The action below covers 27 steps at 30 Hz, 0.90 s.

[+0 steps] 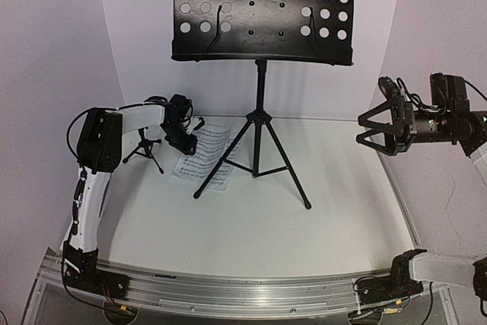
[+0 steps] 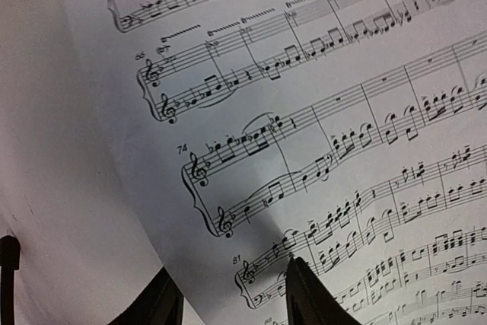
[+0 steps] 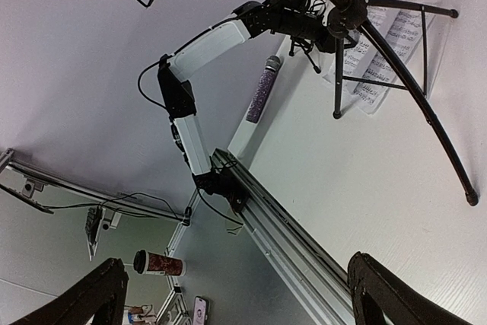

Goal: Pack up the instrument practice props

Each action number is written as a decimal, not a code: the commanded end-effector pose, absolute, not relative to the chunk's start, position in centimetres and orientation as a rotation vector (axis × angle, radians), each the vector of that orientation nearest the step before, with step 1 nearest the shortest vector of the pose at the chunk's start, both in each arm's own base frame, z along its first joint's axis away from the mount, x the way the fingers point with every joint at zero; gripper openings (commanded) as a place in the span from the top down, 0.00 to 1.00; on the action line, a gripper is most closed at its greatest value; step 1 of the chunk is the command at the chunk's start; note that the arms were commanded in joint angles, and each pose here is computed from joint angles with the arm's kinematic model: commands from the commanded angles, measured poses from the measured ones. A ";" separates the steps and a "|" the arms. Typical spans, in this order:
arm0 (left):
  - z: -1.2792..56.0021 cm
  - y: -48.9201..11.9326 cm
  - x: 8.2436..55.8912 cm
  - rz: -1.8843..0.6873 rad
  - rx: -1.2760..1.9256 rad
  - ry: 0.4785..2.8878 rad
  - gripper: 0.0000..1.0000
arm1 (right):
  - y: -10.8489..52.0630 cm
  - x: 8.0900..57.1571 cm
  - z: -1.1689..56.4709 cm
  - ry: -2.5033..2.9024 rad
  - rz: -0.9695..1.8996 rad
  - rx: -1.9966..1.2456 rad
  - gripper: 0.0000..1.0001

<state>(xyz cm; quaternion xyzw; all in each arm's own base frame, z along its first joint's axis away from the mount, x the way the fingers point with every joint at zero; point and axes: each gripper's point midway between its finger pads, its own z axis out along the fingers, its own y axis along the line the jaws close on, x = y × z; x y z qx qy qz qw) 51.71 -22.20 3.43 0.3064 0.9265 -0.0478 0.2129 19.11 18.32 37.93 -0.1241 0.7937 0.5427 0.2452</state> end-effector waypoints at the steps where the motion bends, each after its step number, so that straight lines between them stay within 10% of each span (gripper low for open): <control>1: 8.2 -22.6 53.0 -0.137 0.773 2.464 0.52 | 18.4 19.1 39.5 2.122 1.479 -0.365 0.02; 14: 16.3 -24.7 49.8 -0.276 0.845 2.259 0.52 | 18.3 18.5 40.1 2.109 1.481 -0.354 0.02; 18: 12.1 -27.2 43.7 -0.294 1.267 2.201 0.57 | 18.2 18.3 40.2 2.105 1.477 -0.347 0.02; 27: 4.1 -24.9 41.7 -0.252 1.132 2.493 0.65 | 18.0 18.0 40.2 2.104 1.467 -0.338 0.02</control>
